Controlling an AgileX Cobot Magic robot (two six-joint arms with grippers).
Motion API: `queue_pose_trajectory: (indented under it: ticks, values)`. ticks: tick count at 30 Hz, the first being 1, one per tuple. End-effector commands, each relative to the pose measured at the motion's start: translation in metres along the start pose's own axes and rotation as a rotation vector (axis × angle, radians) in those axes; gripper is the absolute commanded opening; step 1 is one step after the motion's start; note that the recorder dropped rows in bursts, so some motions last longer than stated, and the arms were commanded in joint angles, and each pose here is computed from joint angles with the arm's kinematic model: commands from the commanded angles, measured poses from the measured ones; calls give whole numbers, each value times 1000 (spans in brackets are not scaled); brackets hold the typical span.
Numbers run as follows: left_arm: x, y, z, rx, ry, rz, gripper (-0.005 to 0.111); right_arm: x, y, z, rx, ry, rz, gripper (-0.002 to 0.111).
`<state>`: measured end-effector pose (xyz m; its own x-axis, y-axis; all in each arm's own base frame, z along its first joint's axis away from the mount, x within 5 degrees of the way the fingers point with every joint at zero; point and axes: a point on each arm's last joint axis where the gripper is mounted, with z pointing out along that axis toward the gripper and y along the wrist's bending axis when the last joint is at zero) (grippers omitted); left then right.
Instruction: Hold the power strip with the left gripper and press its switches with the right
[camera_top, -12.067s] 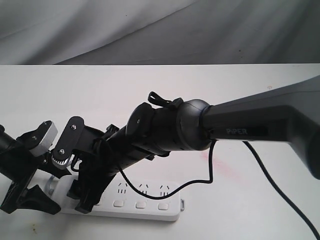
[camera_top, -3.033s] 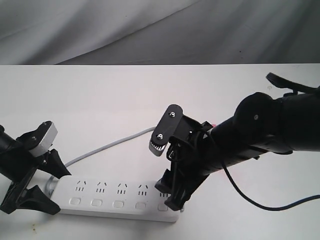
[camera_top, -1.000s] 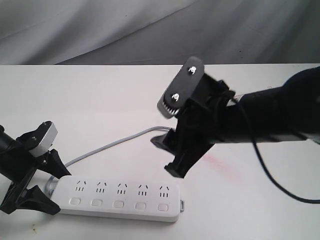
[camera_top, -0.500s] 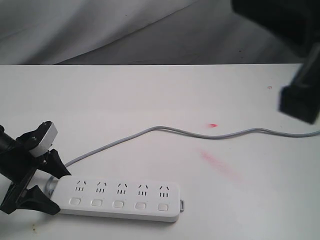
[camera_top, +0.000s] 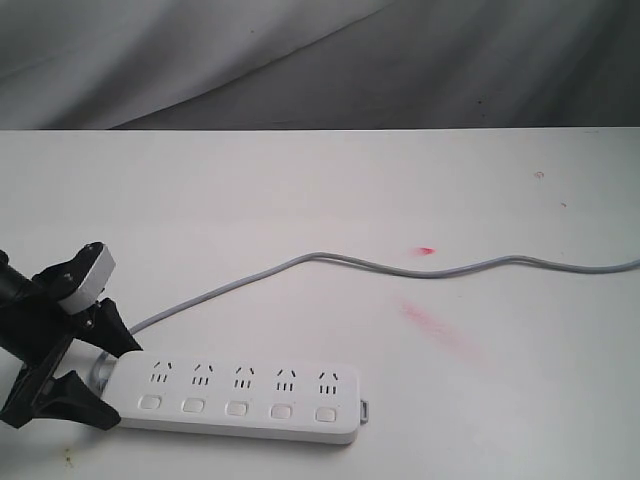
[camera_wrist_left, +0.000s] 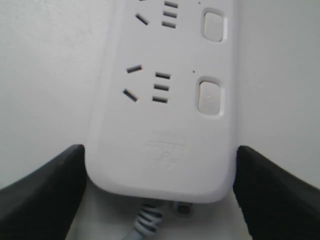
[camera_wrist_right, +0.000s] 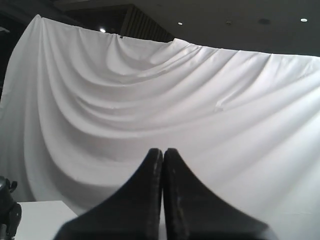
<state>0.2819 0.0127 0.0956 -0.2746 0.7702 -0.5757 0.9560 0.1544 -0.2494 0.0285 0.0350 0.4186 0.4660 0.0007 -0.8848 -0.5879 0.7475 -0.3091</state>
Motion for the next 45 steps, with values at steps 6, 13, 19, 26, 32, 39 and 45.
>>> queue_pose_trajectory:
  ticks: [6, 13, 19, 26, 32, 39, 45]
  values:
    - [12, -1, 7, 7, 92, 9, 64, 0, -1, -2, 15, -7, -5, 0]
    - [12, -1, 7, 7, 92, 9, 64, 0, -1, -2, 15, -7, -5, 0]
    - [12, -1, 7, 7, 92, 9, 64, 0, -2, -2, 39, -9, 36, 0]
    - [12, -1, 7, 7, 92, 9, 64, 12, -13, 2, 284, 49, 305, 0]
    - [12, -1, 7, 7, 92, 9, 64, 52, -22, -3, 548, 123, 476, 0]
    - [12, -1, 7, 7, 92, 9, 64, 89, -27, -13, 734, 166, 624, 0]
    - [12, -1, 7, 7, 92, 9, 64, 109, -26, -19, 827, 103, 894, 0]
